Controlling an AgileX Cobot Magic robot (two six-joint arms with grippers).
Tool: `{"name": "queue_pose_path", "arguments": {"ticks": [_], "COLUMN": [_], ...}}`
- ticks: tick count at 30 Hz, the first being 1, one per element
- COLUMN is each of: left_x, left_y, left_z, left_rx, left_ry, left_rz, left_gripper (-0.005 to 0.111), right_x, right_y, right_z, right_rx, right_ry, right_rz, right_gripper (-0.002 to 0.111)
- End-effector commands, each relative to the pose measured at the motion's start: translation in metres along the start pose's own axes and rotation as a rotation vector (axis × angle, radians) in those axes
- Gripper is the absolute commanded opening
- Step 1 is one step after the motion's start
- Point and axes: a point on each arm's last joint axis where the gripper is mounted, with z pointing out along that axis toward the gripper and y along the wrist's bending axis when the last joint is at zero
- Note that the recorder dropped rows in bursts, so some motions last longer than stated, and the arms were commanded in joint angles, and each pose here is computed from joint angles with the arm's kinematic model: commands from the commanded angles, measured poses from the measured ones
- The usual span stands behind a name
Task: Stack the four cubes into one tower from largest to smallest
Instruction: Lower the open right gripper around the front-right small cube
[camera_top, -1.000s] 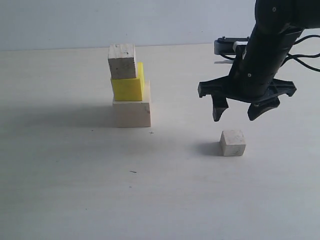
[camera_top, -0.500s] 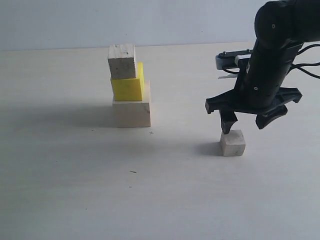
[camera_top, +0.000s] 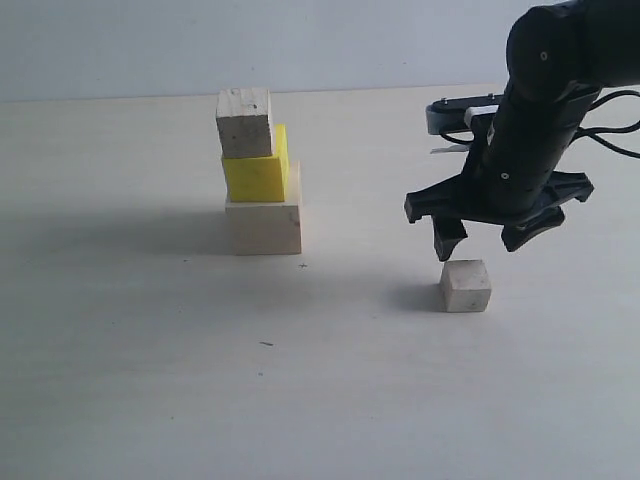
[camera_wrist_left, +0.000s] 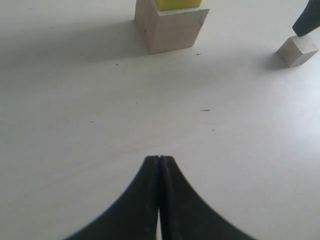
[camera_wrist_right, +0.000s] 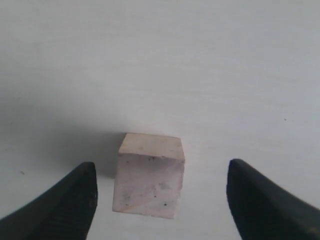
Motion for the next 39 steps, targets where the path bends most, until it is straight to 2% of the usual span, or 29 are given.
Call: {"name": "queue_pose_path", "arguments": {"ticks": [1,12,39], "left_x": [0.0,0.0,0.0], "left_y": [-0.001,-0.001,-0.001], "left_z": [0.001,0.001,0.001], "left_rx": [0.006,0.006,0.005], "left_ry": [-0.005,-0.005,-0.005], "left_rz": [0.008,0.008,0.009], "left_gripper": [0.001,0.001,0.001], "right_x": [-0.001,-0.001,-0.003], "right_y": [0.0,0.003,0.003], "right_z": [0.008,0.027,0.028], "right_rx": [-0.002,-0.018,-0.022], "right_ry": [0.012,0.056,0.031], "right_rz": [-0.005,-0.004,-0.005], "right_gripper": [0.069,0.069,0.069]}}
